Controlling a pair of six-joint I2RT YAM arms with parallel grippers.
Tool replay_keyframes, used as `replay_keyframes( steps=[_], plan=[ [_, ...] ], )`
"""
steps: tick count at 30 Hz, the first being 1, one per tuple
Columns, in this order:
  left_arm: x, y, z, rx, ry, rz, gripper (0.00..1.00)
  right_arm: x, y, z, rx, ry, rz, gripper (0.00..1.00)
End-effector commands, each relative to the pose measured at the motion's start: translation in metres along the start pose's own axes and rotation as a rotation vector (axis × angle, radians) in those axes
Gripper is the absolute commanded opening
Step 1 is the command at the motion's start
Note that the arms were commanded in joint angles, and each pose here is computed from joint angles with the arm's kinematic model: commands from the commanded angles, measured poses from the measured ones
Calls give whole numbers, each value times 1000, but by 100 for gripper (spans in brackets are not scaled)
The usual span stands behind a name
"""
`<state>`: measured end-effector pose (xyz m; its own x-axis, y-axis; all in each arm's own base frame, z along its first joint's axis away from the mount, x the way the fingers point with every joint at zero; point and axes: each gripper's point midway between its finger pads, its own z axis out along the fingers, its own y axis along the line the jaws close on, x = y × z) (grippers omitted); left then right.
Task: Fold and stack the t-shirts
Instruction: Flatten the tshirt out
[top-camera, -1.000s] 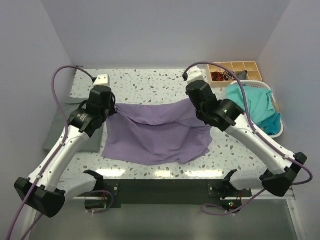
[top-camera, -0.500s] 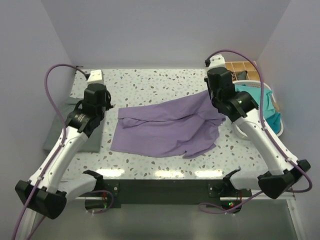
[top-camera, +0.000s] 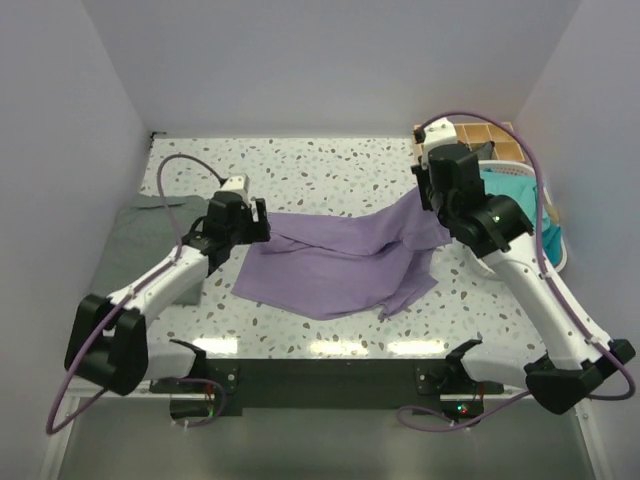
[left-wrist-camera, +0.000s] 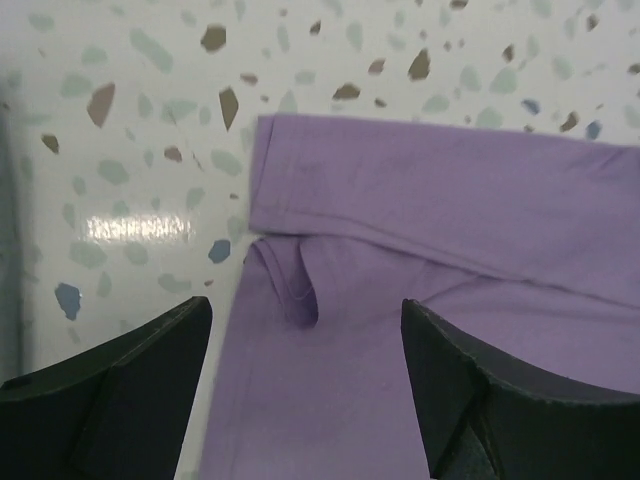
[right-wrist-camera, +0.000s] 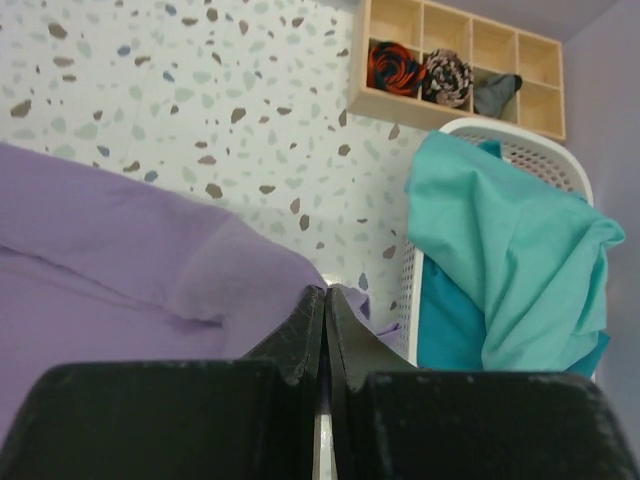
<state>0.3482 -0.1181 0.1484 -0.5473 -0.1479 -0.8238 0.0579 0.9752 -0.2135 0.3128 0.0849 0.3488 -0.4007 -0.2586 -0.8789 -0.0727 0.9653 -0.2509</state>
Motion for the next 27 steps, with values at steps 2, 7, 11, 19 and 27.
replay_keyframes(
  steps=[2,7,11,19,27],
  plan=[
    [-13,-15,45,43,-70,-67,82,3,14,13,-37,6,6,0],
    [-8,-17,72,34,-42,-67,82,9,17,19,-32,18,-1,0],
    [4,-15,87,22,-9,-74,81,15,22,22,-39,32,24,0],
    [31,-3,106,-30,62,-75,79,16,25,26,-44,34,21,0],
    [53,9,118,-81,109,-69,78,18,25,27,-43,40,17,0]
  ],
)
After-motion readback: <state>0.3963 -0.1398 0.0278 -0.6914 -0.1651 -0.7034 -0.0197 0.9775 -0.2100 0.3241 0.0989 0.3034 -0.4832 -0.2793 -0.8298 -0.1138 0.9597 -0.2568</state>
